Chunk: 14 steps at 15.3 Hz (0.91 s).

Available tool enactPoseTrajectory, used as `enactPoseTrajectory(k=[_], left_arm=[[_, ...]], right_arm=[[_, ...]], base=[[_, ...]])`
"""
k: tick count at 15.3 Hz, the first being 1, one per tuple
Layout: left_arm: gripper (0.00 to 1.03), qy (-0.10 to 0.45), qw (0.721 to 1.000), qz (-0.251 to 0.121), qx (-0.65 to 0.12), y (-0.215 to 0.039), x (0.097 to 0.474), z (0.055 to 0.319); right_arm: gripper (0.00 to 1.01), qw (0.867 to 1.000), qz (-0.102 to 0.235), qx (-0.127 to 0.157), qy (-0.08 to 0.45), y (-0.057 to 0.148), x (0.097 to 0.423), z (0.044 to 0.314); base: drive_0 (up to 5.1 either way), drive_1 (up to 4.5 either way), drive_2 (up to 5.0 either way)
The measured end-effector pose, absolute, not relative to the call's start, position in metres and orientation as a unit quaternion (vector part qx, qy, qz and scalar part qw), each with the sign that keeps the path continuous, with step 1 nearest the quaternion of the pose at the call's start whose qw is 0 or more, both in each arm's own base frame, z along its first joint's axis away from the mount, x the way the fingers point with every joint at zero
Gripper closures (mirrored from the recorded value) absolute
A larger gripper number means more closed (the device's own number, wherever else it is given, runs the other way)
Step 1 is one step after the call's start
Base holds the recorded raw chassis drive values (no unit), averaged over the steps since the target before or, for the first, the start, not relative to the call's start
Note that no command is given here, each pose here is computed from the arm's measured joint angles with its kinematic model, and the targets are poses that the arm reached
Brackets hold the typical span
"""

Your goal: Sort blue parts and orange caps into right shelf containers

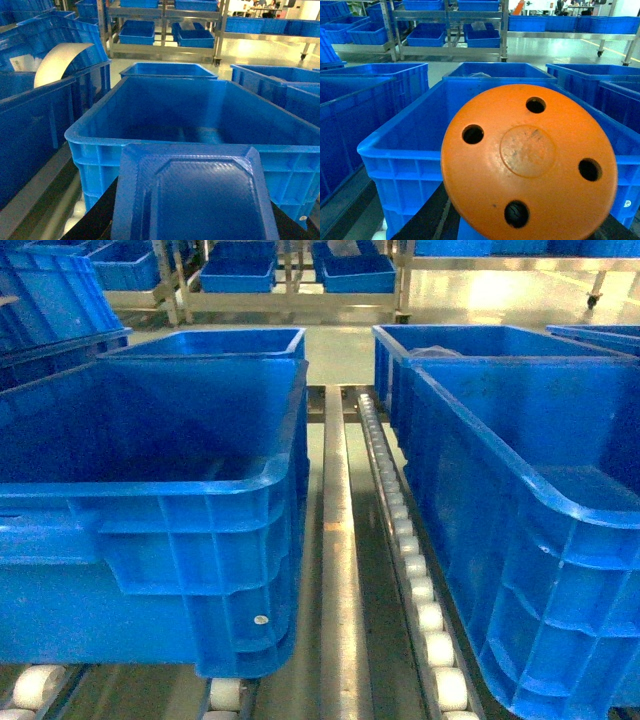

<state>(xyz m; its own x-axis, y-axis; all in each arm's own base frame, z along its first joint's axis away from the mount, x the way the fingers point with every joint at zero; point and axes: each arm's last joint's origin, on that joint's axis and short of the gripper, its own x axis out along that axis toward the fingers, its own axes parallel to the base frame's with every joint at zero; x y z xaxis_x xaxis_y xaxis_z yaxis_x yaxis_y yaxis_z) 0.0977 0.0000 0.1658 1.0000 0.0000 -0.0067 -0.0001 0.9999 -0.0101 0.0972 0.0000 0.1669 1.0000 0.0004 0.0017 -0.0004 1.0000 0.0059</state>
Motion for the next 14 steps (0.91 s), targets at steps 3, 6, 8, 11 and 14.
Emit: enactPoseTrajectory(k=[3,6,8,11,14], left_arm=[[0.62,0.004,1.000,0.000,-0.005,0.0000,0.0977,0.1657],[0.62,0.003,1.000,0.000,-0.005,0.0000,0.0977,0.1658],[0.62,0.003,1.000,0.000,-0.005,0.0000,0.0977,0.1658],[0.62,0.003,1.000,0.000,-0.005,0.0000,0.0977,0.1658],[0.62,0.003,1.000,0.000,-0.005,0.0000,0.0977,0.1658]], right_arm=[[0.58,1.000,0.000,0.003,-0.001,0.0000,0.0972,0.1670],[0.58,1.000,0.000,0.003,-0.001,0.0000,0.0972,0.1669],[0.58,1.000,0.000,0.003,-0.001,0.0000,0.0972,0.1670],[0.58,1.000,0.000,0.003,-0.001,0.0000,0.0972,0.1670],[0.58,1.000,0.000,0.003,-0.001,0.0000,0.0972,0.1669]], base=[[0.0,0.00,0.0],[0.0,0.00,0.0],[0.0,0.00,0.0],[0.0,0.00,0.0],[0.0,0.00,0.0]])
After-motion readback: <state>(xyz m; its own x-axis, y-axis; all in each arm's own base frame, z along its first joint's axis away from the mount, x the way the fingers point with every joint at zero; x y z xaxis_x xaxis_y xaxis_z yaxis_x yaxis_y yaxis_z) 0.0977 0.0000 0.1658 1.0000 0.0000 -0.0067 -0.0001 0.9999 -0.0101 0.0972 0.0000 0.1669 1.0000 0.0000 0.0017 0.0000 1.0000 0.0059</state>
